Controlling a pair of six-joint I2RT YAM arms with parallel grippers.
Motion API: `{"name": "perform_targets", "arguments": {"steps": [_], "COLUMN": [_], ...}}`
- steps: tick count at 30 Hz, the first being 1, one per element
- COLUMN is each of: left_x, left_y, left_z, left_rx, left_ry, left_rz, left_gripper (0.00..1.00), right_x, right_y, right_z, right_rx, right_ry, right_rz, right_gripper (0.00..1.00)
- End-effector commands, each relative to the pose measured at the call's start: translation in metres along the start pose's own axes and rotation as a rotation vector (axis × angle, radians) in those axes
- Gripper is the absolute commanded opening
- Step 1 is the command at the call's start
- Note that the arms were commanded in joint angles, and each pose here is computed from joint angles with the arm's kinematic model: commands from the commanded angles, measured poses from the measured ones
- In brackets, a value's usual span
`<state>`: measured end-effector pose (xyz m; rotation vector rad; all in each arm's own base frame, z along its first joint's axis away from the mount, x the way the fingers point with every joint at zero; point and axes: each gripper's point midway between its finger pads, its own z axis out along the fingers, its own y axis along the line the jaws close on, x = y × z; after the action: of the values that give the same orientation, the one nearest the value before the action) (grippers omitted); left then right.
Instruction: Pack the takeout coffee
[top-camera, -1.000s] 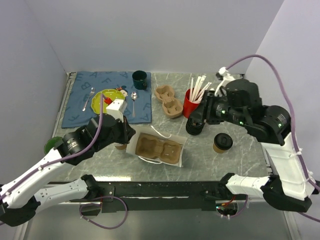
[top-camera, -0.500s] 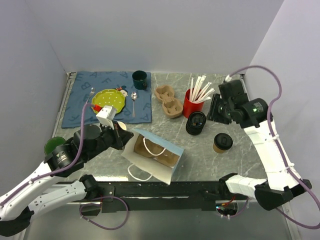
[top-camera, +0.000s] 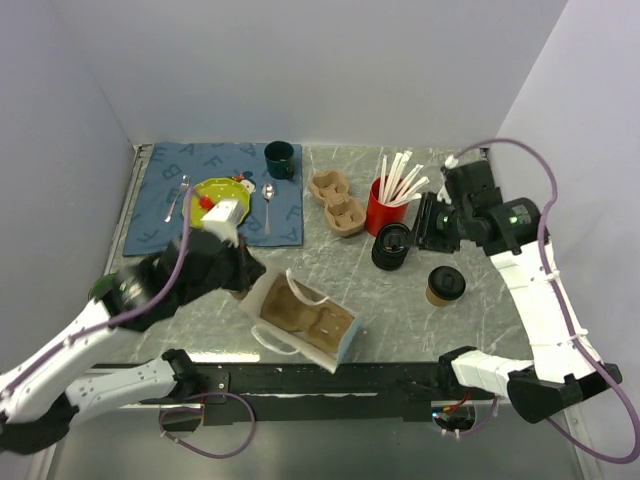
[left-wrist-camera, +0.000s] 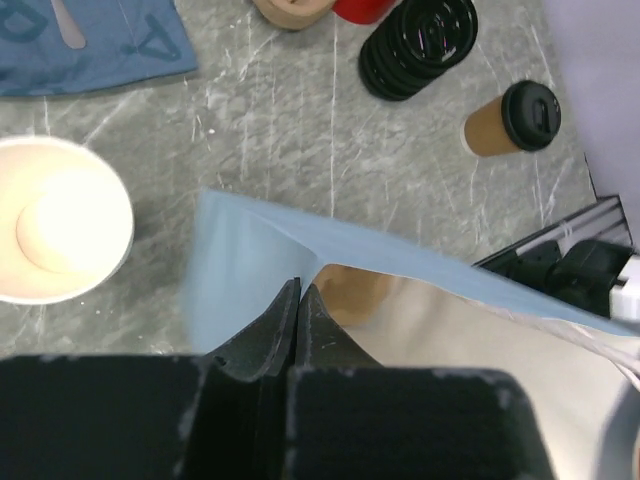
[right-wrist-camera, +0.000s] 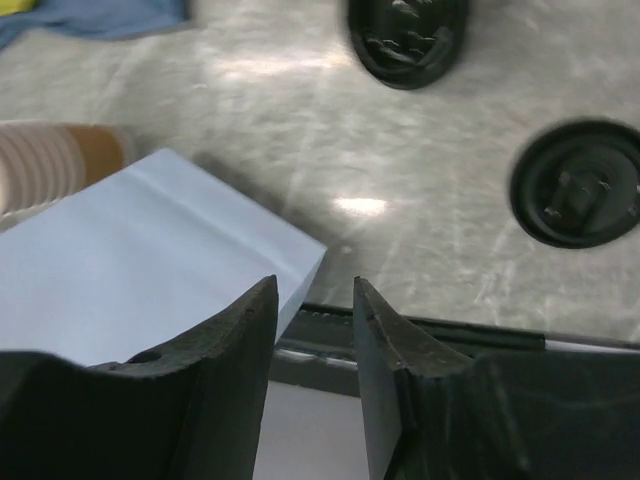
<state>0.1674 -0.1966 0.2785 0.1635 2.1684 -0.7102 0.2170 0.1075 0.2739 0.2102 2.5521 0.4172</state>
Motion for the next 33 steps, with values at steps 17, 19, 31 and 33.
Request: {"name": "perform_targets", "arguments": {"steps": [17, 19, 31, 33], "left_x": [-0.017, -0.018, 0.007, 0.008], "left_y": [-0.011, -0.007, 0.007, 0.004], "left_z": [0.006, 0.003, 0.004, 0.005], "left_rx": [-0.184, -0.203, -0.207, -0.184], "left_ry": [0.181, 0.177, 0.208, 0.202], "left_rz": [-0.029, -0.023, -0.021, -0.034], "left_gripper": [0.52, 0.52, 0.30, 0.19], "right_x": [0.046, 0.056, 0.118, 0.116], "right_y": [0.072, 0.078, 0.084, 0.081], "right_z": [-0.080, -0.078, -0.047, -0.041], "right_rx": [-0.259, -0.212, -0.072, -0.039], "right_ry": [0.142, 0.166, 0.301, 0.285], "right_rz": [-0.086, -0.074, -0.122, -0.128], "right_gripper": [0.49, 0.49, 0.48, 0.47]}}
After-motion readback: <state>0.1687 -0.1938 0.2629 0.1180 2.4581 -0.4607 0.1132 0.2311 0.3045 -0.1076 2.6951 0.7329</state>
